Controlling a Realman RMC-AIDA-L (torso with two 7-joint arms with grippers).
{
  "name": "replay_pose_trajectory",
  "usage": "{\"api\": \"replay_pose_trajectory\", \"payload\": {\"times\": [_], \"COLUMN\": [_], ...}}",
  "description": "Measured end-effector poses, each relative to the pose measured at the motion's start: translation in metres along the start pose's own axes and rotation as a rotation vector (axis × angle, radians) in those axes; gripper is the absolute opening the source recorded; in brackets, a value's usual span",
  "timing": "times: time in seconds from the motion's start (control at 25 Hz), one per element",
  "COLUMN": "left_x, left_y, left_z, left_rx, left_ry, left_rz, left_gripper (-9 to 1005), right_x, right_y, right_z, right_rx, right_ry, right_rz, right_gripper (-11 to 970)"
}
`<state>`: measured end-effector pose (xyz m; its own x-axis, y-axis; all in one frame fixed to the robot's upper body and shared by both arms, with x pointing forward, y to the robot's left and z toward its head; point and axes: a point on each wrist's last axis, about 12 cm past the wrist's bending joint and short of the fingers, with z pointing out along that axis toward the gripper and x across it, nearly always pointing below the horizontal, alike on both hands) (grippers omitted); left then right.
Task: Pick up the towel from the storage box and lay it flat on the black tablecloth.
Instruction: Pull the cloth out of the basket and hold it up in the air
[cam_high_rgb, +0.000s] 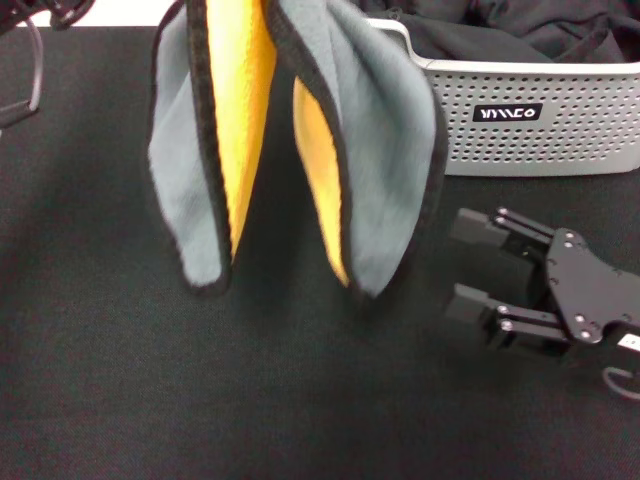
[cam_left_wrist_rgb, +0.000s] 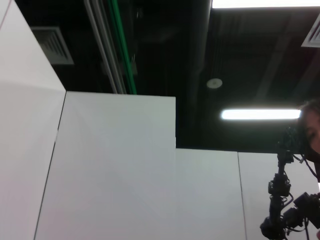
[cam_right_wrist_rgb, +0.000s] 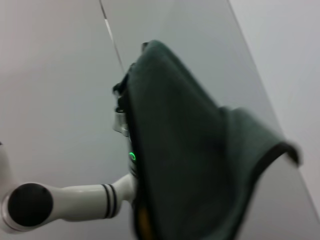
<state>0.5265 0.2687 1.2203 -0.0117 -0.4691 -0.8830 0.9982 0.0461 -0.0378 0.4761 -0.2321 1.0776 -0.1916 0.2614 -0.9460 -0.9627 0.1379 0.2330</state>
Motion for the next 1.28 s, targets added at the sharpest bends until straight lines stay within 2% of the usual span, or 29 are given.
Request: {"api": "replay_pose_trajectory", "payload": {"times": [0.16,0.24,0.44,0.76,1.28], "left_x": [0.000,0.000,0.007,0.011,0.012], "left_y": [0.001,0.001,0.007,0.010,0.009], "left_z": [0.000,0.001,0.005,0.008,0.008], "left_rx": [-0.004,-0.003,-0.002,0.000,0.000], "left_ry": [-0.017,-0.024,-0.048,-0.061,-0.059], "left_rz": [0.043,0.060,0.038,0.035,0.035], "left_gripper": [29,29,29,29,29], "right_x": [0.003,0.006,0.006,0.008,0.010], "right_y": [0.000,-0.002,-0.009,-0.009,-0.009], "right_z": [0.009,0.012,0.021,0.036,0.035], "right_rx": [-0.028,-0.024,-0.020,-0.093,-0.080], "right_ry": [0.016,0.027,0.050,0.103,0.109], "right_rz": [0.015,0.023,0.018,0.046,0.064], "right_gripper": [854,822,745,642,527]}}
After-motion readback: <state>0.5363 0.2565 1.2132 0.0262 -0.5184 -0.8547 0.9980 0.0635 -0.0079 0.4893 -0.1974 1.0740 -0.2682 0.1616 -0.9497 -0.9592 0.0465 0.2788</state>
